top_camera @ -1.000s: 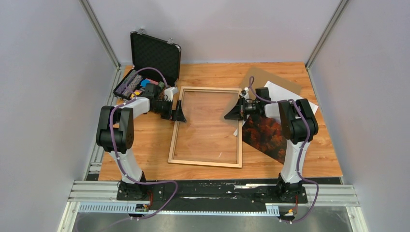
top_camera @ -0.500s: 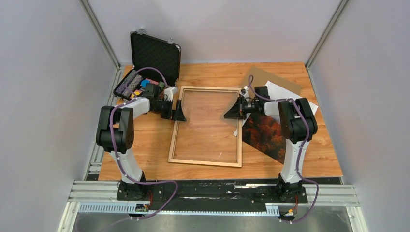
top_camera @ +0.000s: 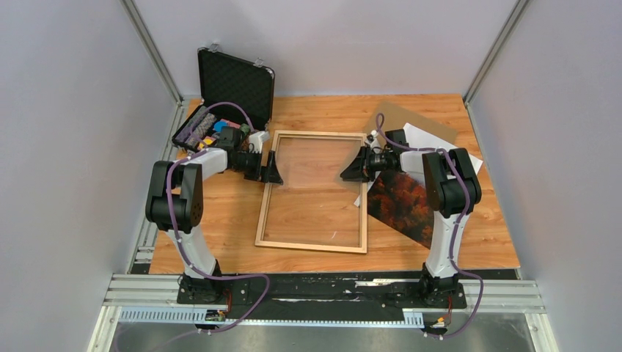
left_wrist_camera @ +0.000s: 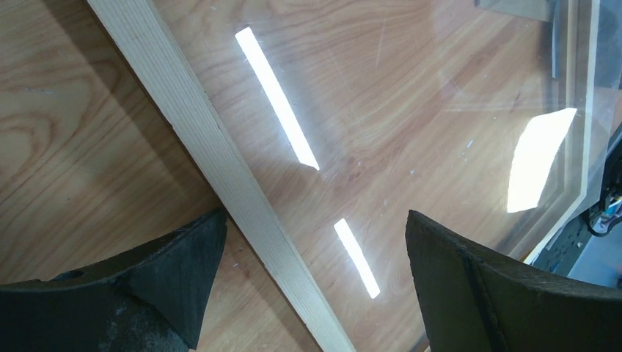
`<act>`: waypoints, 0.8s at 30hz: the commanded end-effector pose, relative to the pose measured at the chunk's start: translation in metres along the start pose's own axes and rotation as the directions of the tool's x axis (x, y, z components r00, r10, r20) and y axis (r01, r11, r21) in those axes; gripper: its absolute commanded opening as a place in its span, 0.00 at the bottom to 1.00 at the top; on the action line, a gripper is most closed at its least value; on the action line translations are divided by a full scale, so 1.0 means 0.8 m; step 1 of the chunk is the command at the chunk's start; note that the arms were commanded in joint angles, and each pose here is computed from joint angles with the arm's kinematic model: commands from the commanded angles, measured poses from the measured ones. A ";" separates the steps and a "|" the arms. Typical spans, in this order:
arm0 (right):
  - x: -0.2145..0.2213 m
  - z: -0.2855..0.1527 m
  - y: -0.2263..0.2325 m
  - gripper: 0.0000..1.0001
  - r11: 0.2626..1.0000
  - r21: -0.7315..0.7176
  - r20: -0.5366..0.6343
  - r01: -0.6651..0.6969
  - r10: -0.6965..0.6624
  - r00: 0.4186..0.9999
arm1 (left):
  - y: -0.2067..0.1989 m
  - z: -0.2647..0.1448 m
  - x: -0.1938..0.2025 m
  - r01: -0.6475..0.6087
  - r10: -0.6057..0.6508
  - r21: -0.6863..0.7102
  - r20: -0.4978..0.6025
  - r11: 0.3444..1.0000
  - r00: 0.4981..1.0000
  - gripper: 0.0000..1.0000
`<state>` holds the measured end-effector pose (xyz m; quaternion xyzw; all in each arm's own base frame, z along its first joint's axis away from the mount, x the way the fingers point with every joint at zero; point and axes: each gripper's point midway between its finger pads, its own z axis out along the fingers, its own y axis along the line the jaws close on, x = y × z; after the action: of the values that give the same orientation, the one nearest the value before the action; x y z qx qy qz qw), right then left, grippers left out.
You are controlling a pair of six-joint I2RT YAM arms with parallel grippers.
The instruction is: Put the photo into the frame
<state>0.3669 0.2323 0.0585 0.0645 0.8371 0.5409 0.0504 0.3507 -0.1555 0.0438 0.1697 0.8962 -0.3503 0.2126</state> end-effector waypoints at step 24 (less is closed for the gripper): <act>-0.015 0.006 -0.011 0.29 0.997 0.057 0.019 0.059 -0.060 0.998 | -0.032 -0.076 -0.107 -0.217 0.269 -0.251 0.194 0.943 0.944 1.00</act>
<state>0.3708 0.2290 0.0488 0.0595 0.8503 0.5197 0.0586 0.3788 -0.1304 0.1043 0.1903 0.8945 -0.2399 0.3258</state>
